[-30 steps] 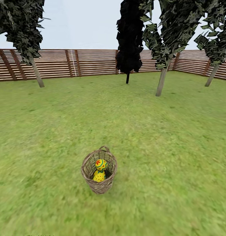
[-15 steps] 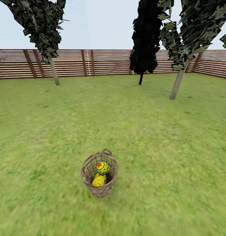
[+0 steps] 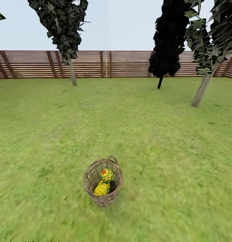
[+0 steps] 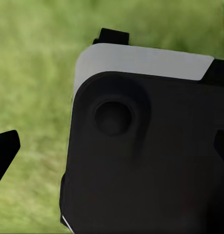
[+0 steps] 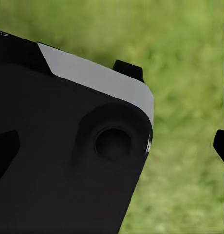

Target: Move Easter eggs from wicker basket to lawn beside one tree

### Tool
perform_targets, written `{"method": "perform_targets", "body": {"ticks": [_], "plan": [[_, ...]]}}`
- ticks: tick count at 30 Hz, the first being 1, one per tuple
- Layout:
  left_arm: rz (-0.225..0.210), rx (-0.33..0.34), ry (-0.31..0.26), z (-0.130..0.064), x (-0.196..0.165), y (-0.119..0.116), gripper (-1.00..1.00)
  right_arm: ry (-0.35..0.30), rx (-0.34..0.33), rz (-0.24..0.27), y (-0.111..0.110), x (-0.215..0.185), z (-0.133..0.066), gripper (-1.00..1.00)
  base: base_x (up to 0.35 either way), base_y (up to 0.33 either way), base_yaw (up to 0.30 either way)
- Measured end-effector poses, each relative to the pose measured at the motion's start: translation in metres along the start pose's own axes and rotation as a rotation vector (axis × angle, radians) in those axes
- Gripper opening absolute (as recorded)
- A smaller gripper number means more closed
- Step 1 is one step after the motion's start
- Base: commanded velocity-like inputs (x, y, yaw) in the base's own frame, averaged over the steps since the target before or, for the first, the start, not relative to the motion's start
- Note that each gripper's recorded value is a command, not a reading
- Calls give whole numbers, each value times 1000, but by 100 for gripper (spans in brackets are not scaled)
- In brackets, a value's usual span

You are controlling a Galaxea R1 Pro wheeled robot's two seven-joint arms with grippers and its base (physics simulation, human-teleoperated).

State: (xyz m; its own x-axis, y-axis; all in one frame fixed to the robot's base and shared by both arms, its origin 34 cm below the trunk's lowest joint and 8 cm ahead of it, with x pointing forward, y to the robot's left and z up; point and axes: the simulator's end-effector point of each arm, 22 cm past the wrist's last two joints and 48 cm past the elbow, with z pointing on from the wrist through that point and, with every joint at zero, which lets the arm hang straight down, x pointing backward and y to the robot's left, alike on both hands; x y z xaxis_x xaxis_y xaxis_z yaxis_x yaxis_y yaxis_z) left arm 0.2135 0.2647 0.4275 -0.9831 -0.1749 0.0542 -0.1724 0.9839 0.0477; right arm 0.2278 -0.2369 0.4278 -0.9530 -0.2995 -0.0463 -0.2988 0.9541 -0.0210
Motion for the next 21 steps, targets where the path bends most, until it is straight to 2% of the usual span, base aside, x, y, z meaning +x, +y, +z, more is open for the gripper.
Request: {"method": "perform_targets", "body": {"ticks": [21], "plan": [[0, -5, -2, 0, -1, 4, 100, 0, 0, 0, 0, 0, 0, 100, 148, -311, 287]]}}
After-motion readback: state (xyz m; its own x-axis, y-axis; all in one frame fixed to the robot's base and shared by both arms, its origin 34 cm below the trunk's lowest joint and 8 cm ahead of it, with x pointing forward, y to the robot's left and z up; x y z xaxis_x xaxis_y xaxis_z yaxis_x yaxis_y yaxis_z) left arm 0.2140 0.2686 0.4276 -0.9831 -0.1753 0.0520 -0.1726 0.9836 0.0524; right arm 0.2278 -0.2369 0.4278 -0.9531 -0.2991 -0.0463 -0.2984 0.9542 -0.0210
